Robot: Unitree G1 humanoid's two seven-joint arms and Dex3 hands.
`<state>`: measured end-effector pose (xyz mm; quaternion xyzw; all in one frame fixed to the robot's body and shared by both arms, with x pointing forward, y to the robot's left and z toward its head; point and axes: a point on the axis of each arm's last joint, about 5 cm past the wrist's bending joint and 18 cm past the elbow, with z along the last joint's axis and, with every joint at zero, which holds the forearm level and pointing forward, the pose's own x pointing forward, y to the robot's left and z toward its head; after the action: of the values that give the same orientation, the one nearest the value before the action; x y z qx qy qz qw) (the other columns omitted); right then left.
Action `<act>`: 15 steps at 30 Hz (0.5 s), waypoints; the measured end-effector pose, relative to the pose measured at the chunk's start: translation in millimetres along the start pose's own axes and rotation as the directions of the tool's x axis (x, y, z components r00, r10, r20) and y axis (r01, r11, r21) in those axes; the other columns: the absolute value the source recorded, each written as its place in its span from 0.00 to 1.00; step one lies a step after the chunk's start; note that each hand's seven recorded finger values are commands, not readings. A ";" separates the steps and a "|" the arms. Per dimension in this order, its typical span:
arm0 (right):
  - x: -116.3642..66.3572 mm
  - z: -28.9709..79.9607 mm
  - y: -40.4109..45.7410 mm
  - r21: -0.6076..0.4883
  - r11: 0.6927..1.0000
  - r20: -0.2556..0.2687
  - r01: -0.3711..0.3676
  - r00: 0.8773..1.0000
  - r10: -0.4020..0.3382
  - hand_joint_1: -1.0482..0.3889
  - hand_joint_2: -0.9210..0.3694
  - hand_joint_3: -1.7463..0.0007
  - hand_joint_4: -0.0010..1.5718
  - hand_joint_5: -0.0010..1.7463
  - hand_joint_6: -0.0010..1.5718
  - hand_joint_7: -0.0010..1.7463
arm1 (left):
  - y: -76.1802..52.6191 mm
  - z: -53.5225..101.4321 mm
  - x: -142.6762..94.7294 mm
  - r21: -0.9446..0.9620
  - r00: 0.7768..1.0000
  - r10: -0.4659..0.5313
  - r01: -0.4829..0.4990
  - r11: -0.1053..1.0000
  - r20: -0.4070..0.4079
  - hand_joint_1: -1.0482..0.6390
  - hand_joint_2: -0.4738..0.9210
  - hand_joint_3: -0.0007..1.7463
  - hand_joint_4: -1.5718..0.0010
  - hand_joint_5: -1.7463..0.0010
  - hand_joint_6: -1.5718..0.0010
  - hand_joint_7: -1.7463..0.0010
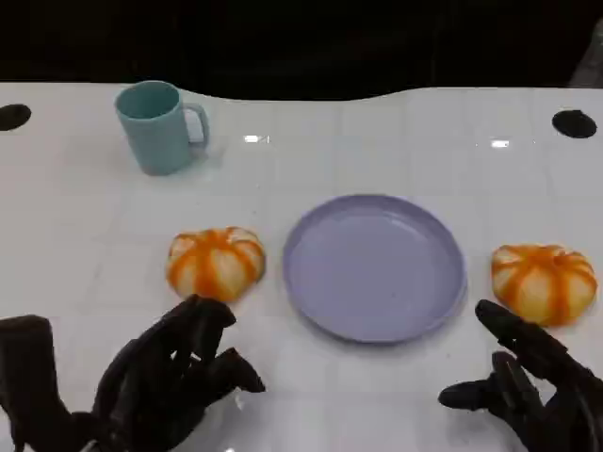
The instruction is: Grasp the bread from the table and place it into the plate.
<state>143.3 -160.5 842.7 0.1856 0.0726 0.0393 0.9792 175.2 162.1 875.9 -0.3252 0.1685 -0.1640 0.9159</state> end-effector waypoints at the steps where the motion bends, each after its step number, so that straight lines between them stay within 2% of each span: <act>1: 0.1 0.0 0.1 0.000 1.000 0.000 0.000 1.000 0.000 0.20 0.00 0.83 0.55 0.51 0.69 0.10 | 0.0 0.1 0.0 0.000 1.000 0.000 0.000 1.000 0.001 0.34 1.00 0.28 0.62 0.00 0.75 0.00; 15: 0.7 0.1 0.5 -0.001 1.000 0.000 0.002 1.000 -0.002 0.20 0.00 0.83 0.56 0.50 0.70 0.11 | 0.7 1.4 1.4 0.007 1.000 -0.001 0.001 1.000 0.009 0.34 1.00 0.28 0.63 0.00 0.75 0.00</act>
<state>143.9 -160.1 842.9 0.1849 0.0727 0.0386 0.9793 177.2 162.8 876.2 -0.3231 0.1635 -0.1636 0.9177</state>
